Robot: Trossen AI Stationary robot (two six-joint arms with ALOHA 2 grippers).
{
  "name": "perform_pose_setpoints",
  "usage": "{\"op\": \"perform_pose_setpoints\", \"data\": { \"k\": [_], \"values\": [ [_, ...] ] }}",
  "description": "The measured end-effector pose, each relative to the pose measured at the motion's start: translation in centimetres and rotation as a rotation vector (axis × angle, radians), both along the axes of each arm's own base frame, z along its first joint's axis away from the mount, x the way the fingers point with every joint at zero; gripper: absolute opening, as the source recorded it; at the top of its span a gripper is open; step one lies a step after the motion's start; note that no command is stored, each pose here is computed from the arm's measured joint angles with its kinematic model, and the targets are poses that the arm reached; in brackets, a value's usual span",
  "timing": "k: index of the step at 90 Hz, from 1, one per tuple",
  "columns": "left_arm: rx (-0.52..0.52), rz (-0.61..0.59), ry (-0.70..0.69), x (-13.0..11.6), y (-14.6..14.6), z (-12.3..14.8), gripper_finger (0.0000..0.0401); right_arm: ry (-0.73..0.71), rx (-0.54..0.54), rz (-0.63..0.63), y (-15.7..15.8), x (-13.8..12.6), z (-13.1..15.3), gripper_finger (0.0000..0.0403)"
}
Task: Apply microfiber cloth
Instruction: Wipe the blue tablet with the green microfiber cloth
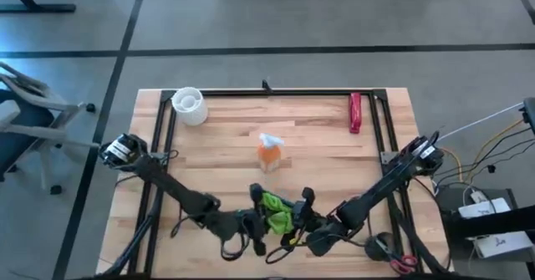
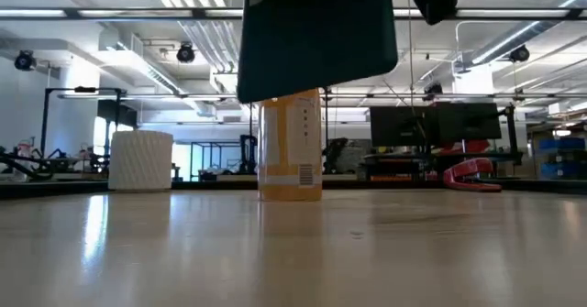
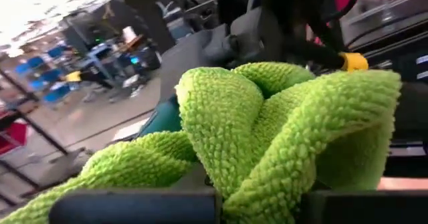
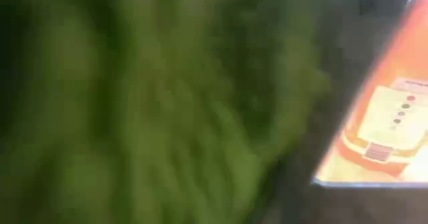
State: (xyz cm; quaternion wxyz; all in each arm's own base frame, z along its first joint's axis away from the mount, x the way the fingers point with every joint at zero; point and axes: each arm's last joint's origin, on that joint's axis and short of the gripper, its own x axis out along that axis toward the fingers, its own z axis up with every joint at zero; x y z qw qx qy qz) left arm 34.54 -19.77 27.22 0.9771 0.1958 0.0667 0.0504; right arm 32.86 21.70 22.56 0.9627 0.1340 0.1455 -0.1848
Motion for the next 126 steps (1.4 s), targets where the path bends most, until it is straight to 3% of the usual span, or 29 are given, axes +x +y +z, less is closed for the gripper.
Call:
{"op": "perform_pose_setpoints", "data": {
  "k": [27, 37, 64, 85, 95, 126],
  "values": [
    [0.056, 0.012, -0.091, -0.4, 0.4, 1.9, 0.0009, -0.018, -0.002, -0.004, 0.1, 0.0, 0.4, 0.0008],
    [0.019, 0.02, -0.065, -0.6, 0.3, 1.8, 0.0009, -0.002, -0.019, 0.01, 0.0, -0.1, 0.4, 0.0008],
    [-0.152, -0.078, 0.112, -2.6, -0.3, -3.1, 0.0009, 0.022, -0.079, 0.049, 0.1, 0.0, 1.2, 0.0008],
    [-0.134, -0.025, 0.191, -4.4, -0.5, -6.1, 0.0009, 0.023, -0.077, 0.04, 0.3, 0.0, 1.8, 0.0009],
    [-0.12, 0.039, 0.187, -5.0, -0.7, -6.8, 0.0009, 0.009, -0.077, 0.023, 0.2, 0.1, 2.3, 0.0009],
    [-0.216, 0.056, 0.137, -4.5, -1.3, -7.5, 0.0009, 0.011, -0.1, 0.02, 0.2, 0.2, 2.8, 0.0009]
  ]
}}
